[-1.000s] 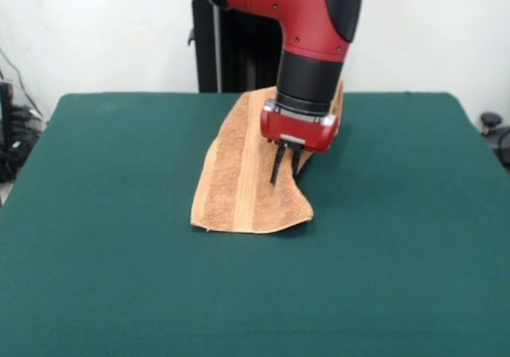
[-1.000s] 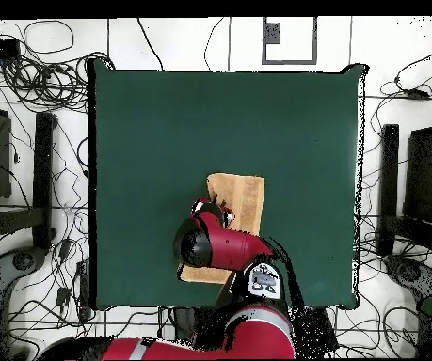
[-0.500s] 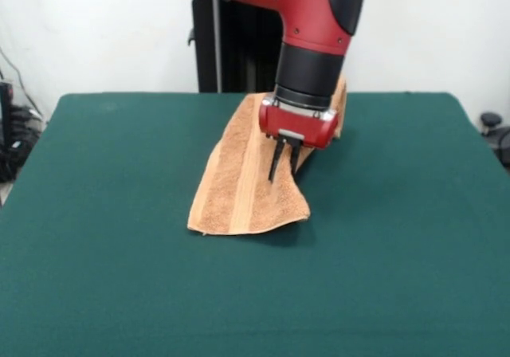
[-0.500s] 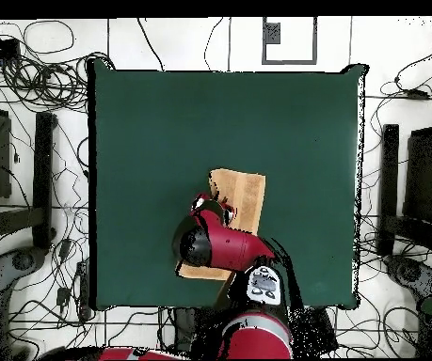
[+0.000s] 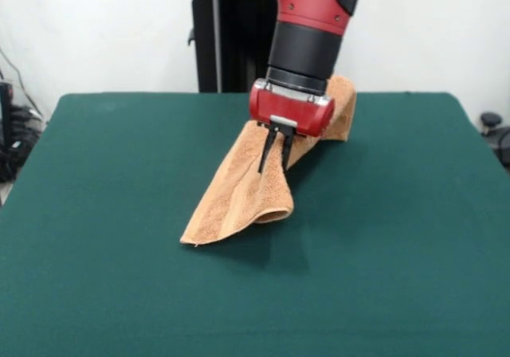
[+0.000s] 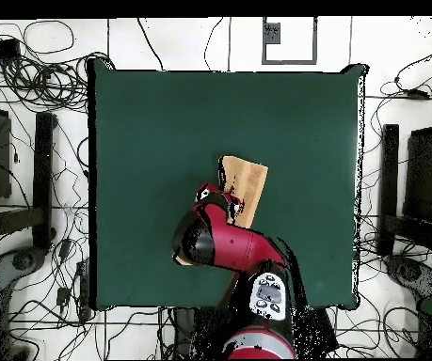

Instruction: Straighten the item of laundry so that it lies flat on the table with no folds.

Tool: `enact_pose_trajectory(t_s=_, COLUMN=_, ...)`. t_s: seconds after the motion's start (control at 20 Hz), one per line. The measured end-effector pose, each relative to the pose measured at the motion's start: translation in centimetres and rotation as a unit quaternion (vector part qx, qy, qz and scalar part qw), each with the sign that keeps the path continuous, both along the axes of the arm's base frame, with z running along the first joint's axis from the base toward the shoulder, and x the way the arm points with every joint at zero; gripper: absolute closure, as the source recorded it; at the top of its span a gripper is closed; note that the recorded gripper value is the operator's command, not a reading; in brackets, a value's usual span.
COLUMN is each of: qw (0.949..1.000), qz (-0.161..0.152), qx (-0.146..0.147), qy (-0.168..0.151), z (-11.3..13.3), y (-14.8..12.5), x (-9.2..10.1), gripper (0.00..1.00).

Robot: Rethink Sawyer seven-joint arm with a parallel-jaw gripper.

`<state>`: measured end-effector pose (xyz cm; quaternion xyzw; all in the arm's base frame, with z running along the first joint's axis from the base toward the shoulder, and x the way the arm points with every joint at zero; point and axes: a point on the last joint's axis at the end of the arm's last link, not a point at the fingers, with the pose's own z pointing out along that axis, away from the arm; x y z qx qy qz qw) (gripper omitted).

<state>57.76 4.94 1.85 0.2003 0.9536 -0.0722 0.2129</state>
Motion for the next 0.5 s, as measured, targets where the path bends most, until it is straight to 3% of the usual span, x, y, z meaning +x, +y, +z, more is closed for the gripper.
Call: enact_pose_trajectory(t_s=0.5, qw=0.9996, qz=-0.001, qx=-0.004, qy=-0.027, z=1.0, y=-0.7, x=1.1, gripper=1.0)
